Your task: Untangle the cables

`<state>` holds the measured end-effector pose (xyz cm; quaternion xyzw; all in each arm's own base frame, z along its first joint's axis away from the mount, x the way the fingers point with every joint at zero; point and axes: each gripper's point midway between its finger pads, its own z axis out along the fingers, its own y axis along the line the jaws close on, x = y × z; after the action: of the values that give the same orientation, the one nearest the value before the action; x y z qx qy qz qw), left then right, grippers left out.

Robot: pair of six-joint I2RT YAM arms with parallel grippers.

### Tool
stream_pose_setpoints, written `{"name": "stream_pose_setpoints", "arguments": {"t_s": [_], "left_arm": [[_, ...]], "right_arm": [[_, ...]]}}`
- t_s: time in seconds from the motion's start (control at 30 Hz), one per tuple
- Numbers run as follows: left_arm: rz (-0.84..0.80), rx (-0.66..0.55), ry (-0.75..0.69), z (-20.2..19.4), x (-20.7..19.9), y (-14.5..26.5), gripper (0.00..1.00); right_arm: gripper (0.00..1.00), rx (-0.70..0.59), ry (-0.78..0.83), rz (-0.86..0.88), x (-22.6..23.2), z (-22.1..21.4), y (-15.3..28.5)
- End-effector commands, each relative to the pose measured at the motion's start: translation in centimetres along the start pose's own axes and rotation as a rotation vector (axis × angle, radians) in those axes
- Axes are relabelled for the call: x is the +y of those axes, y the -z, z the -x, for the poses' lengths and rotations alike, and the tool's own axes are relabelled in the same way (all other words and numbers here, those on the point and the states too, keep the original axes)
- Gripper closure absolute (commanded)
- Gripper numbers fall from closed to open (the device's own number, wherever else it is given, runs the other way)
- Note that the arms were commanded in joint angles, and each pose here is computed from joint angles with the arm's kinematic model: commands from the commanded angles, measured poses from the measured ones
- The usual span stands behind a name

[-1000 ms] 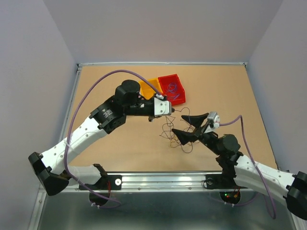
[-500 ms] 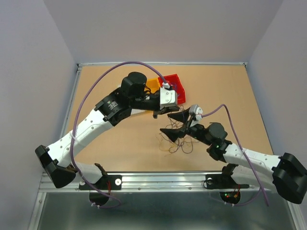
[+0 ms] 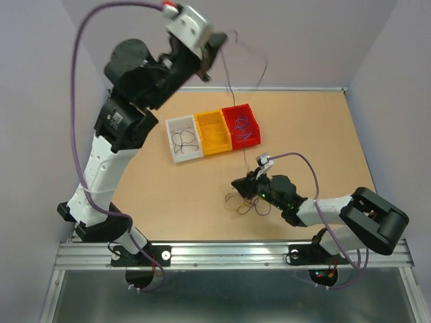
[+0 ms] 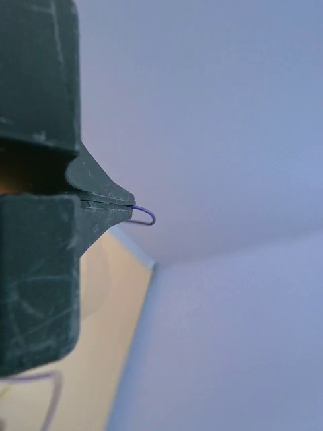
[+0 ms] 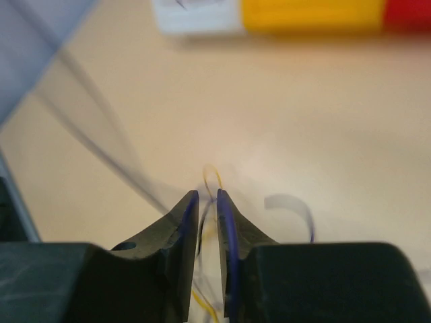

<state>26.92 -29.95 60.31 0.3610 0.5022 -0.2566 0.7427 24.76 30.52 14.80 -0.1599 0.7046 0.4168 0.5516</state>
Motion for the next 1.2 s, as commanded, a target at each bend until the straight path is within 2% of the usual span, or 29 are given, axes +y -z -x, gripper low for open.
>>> {"name": "stream_pose_setpoints", "arguments": {"t_s": [0.0,0.07,0.1,0.13,0.17,0.2,0.27,0.3,0.37,0.4,0.53,0.67,0.87,1.07,1.17], "left_arm": [[0.601,-0.253,0.08,9.6,13.3,6.9,1.0],[0.631,-0.277,0.062,10.2,13.9,8.5,1.0],[0.638,-0.212,0.058,6.8,14.0,7.1,1.0],[0.641,-0.222,0.049,6.9,13.8,8.5,1.0],[0.648,-0.192,0.04,5.3,13.7,8.3,1.0],[0.681,-0.11,0.034,1.1,14.2,7.6,1.0],[0.675,-0.101,0.019,-0.2,14.3,8.5,1.0],[0.644,-0.039,0.023,-3.4,13.7,7.9,1.0],[0.612,-0.046,0.011,-4.0,13.2,8.6,1.0],[0.588,-0.011,0.009,-6.1,12.7,8.3,1.0],[0.582,0.021,-0.008,-7.9,12.3,9.0,1.0],[0.61,0.033,-0.025,-8.4,12.6,9.6,1.0],[0.593,0.047,-0.023,-10.3,11.9,10.0,1.0],[0.599,0.093,-0.03,-13.3,11.6,10.1,1.0],[0.603,0.144,-0.029,-16.2,11.4,10.0,1.0]], "right_arm": [[0.79,0.031,-0.215,-0.259,-4.8,-4.1,3.5],[0.82,0.003,-0.206,-0.269,-4.8,-3.2,4.2],[0.85,-0.049,-0.207,-0.258,-4.4,-1.6,4.7],[0.88,-0.08,-0.196,-0.298,-5.1,-0.9,5.1],[0.89,-0.101,-0.193,-0.323,-5.5,-0.4,5.6],[0.92,-0.149,-0.193,-0.378,-6.4,0.6,6.5],[0.93,-0.182,-0.175,-0.412,-6.9,1.4,7.2],[0.93,-0.194,-0.169,-0.416,-6.9,1.9,7.3],[0.92,-0.224,-0.158,-0.427,-6.7,3.3,7.6],[0.86,-0.245,-0.152,-0.423,-6.5,4.1,7.7],[0.54,-0.318,-0.112,-0.422,-5.6,7.9,7.5],[0.38,-0.377,-0.046,-0.423,-4.5,12.0,6.6],[0.32,-0.426,-0.027,-0.42,-3.9,14.4,6.2],[0.3,-0.432,-0.029,-0.424,-4.7,12.5,7.7],[0.3,-0.442,-0.031,-0.41,-4.6,12.4,8.4]]}}
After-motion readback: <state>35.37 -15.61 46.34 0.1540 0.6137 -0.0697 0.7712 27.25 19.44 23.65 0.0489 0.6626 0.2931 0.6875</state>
